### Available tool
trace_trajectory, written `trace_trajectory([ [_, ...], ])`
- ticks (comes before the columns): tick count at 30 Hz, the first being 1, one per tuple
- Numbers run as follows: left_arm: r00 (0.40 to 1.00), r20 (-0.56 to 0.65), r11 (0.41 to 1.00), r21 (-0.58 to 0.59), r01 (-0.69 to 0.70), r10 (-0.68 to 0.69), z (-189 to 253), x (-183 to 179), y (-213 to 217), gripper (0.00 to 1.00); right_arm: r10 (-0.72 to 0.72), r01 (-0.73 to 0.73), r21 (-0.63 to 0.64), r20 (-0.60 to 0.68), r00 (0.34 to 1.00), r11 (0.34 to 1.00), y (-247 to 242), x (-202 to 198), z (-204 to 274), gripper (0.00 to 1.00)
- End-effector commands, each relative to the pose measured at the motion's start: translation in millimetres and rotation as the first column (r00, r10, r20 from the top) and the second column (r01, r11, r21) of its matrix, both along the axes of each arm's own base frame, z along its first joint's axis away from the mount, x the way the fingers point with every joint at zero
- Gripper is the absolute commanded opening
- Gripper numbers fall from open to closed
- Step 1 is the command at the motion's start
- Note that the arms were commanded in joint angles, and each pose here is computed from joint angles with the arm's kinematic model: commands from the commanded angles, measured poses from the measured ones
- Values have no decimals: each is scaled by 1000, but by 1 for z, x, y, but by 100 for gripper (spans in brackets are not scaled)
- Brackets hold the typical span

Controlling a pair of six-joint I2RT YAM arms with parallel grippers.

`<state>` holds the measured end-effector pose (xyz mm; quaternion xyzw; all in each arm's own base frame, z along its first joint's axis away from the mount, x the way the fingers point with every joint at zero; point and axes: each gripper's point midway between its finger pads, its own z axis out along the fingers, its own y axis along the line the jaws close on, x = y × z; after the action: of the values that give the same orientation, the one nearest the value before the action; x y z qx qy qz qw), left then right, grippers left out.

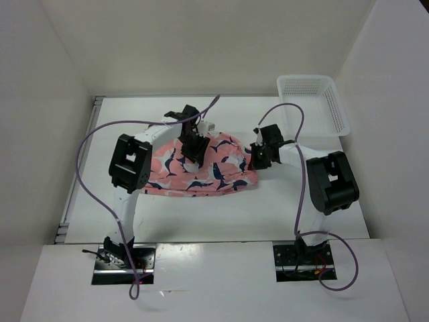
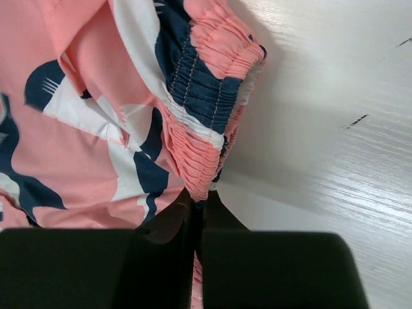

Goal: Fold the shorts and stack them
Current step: Fold the shorts

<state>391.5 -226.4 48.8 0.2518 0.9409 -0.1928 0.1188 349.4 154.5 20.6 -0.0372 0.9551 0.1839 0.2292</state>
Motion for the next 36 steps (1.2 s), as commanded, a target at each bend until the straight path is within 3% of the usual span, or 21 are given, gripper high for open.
trace_trajectory([
  [1, 1000, 5, 1000, -12, 12, -12, -15, 11, -9, 53, 27, -23, -42, 85, 996, 999, -7, 10, 22, 0],
  [8, 997, 10, 998, 7, 70, -70, -53, 12, -40, 53, 105, -106, -5, 158, 982, 994, 4, 16, 71, 0],
  [14, 977, 7, 958, -196, 209, -212, -35, -9, -108, 53, 76, -94, 63, 236, 969, 994, -14, 27, 147, 0],
  [17, 957, 34, 906, -314, 285, -289, -14, -14, -146, 53, 72, -91, 50, 294, 953, 995, -33, 38, 182, 0],
  [21, 944, 104, 859, -392, 329, -314, 25, -1, -167, 53, 105, -108, -14, 402, 910, 994, -49, 51, 230, 0],
  [26, 955, 210, 866, -413, 282, -211, 100, 24, -119, 61, 102, -119, 24, 375, 921, 993, -44, 46, 223, 0],
  [28, 970, 218, 917, -356, 181, -107, 106, 39, -71, 64, 130, -145, 14, 365, 922, 989, -31, 42, 212, 0],
  [31, 986, 166, 974, -227, 12, 27, 75, 46, -6, 64, 142, -150, -7, 352, 925, 989, -22, 38, 207, 0],
  [36, 995, 33, 987, -134, -93, 98, 11, 28, 37, 64, 166, -161, -43, 382, 909, 986, -5, 50, 213, 0],
])
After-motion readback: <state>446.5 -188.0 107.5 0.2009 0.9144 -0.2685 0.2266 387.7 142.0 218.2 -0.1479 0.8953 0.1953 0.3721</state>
